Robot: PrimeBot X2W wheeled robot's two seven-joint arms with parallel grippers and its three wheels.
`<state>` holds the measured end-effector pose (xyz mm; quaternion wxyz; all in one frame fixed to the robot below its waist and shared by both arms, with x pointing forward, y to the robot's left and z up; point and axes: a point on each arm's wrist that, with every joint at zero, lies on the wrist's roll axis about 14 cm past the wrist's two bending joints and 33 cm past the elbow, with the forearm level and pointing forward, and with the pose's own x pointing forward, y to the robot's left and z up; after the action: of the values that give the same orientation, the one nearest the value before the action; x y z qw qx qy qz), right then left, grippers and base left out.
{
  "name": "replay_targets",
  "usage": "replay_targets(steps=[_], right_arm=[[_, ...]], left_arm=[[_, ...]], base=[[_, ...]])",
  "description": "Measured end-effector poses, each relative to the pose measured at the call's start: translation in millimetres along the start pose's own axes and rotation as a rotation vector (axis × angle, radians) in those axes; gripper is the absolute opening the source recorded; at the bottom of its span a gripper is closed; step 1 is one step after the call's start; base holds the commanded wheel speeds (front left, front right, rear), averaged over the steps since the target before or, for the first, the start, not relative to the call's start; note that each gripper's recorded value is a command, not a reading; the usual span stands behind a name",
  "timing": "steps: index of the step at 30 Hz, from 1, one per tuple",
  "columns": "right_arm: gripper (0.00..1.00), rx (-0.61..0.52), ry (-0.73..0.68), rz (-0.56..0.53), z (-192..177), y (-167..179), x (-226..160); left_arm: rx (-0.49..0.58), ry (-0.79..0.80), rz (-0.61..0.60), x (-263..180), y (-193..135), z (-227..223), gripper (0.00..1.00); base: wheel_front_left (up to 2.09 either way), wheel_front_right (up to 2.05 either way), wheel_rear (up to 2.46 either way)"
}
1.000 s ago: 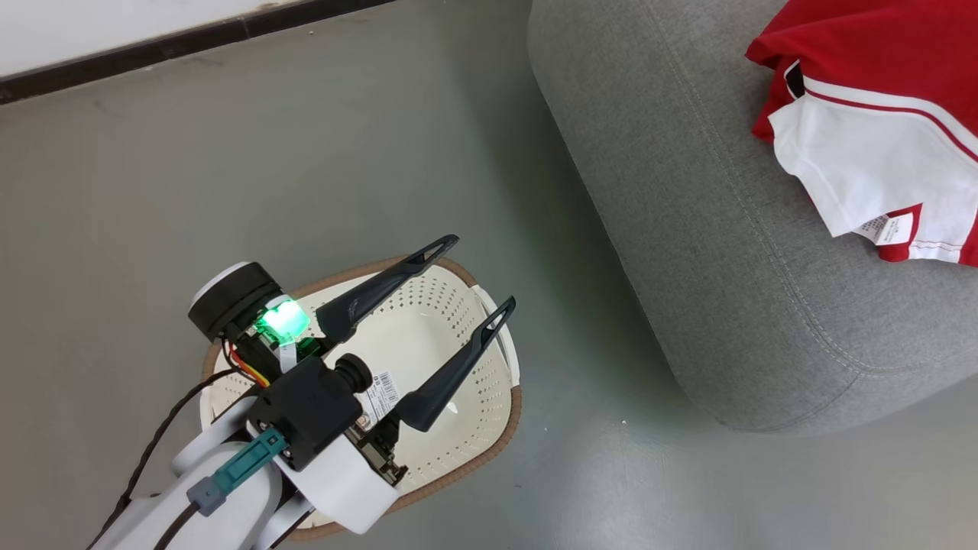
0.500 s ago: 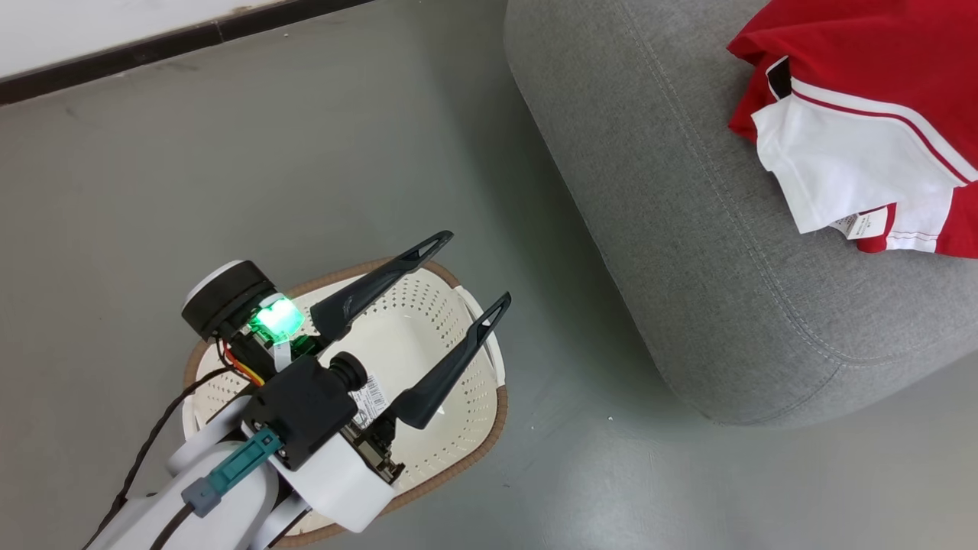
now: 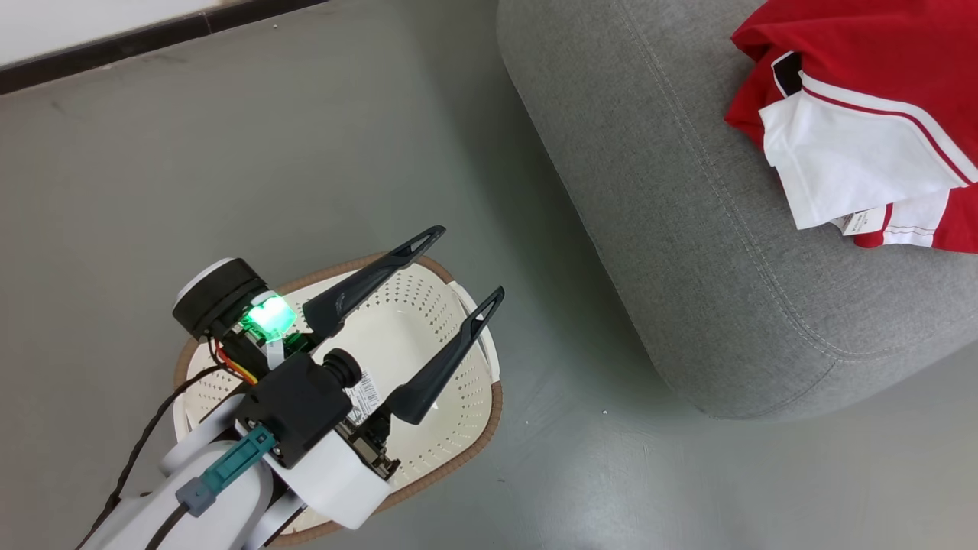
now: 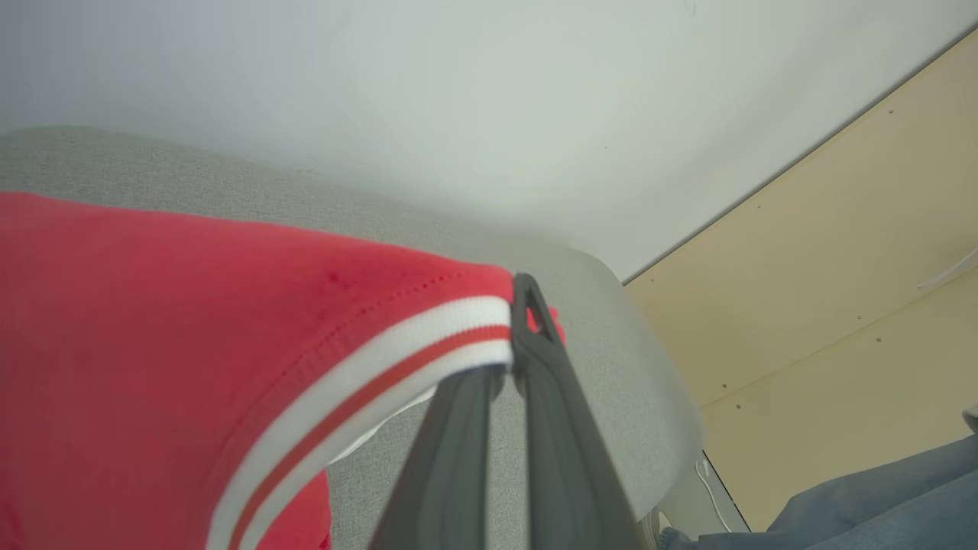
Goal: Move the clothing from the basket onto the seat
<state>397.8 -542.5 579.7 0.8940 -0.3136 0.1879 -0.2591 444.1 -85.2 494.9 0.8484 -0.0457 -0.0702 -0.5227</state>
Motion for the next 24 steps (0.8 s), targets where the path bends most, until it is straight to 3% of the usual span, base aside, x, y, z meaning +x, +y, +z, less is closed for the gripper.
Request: replay_targets(steps=[8,13,24], right_arm=[[0.0,-0.021,0.041,0.002,-13,2,0],[0.0,-0.057,0.058,0.041,-16,20,2],[0.0,-0.278,0.164,0.132,-37,45,5]], left_arm=[[-0.007,0.007,-0.005,1,0,-4,1.0],[-0.006,0.019,-0.007,0,1,-8,1.0],[-0.012,0.034,-0.001,-5,5,-13,1.0]], base=[[0.0,0.0,0.0],[0.0,0.0,0.0],[0.0,0.0,0.0]])
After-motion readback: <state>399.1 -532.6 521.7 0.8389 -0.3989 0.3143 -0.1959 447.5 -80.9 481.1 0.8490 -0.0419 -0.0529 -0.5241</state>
